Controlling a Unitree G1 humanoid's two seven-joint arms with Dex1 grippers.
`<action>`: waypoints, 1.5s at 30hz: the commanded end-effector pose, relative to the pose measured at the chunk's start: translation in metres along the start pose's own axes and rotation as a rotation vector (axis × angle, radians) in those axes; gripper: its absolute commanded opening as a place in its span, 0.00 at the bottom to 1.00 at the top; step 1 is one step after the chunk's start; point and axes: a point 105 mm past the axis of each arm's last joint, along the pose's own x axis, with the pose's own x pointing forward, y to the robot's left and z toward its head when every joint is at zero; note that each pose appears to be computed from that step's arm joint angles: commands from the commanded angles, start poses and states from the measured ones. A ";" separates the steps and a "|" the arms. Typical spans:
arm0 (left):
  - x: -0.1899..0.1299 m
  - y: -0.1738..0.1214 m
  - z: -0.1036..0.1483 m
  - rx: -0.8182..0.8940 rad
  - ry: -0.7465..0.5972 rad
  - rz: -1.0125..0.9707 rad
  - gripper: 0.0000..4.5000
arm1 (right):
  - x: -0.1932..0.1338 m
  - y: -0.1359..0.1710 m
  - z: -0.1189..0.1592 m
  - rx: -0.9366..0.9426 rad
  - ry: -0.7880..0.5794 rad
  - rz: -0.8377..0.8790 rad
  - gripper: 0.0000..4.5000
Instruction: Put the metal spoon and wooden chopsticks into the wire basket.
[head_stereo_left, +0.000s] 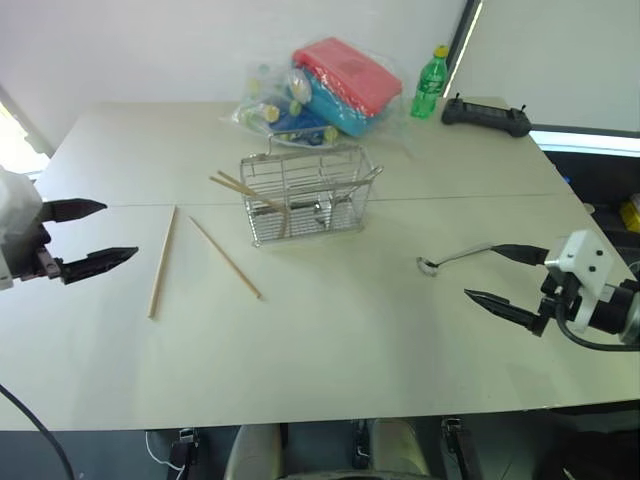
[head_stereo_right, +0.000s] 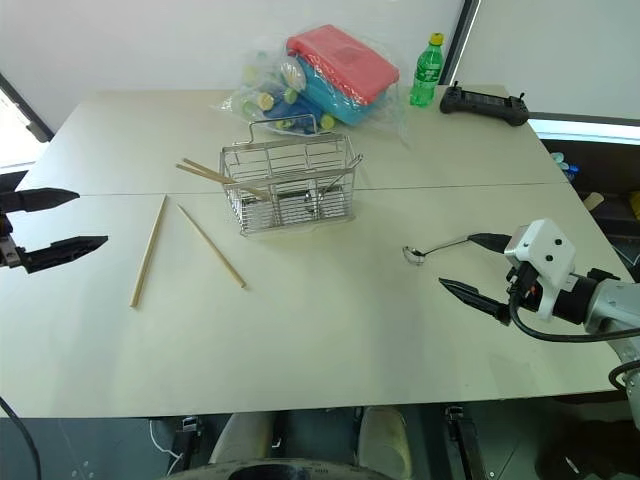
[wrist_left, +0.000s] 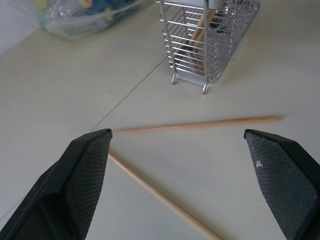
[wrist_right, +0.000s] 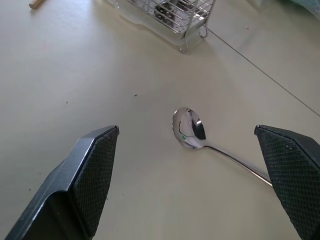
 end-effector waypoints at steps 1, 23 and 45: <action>-0.001 0.000 0.011 0.060 -0.003 -0.015 0.99 | -0.002 0.000 0.013 -0.036 -0.039 -0.012 1.00; 0.020 -0.010 0.036 0.065 -0.089 -0.088 0.99 | 0.003 -0.011 0.017 -0.100 -0.020 0.024 1.00; 0.063 -0.128 0.071 0.067 -0.199 -0.650 0.99 | 0.068 -0.056 0.004 -0.432 0.354 0.610 1.00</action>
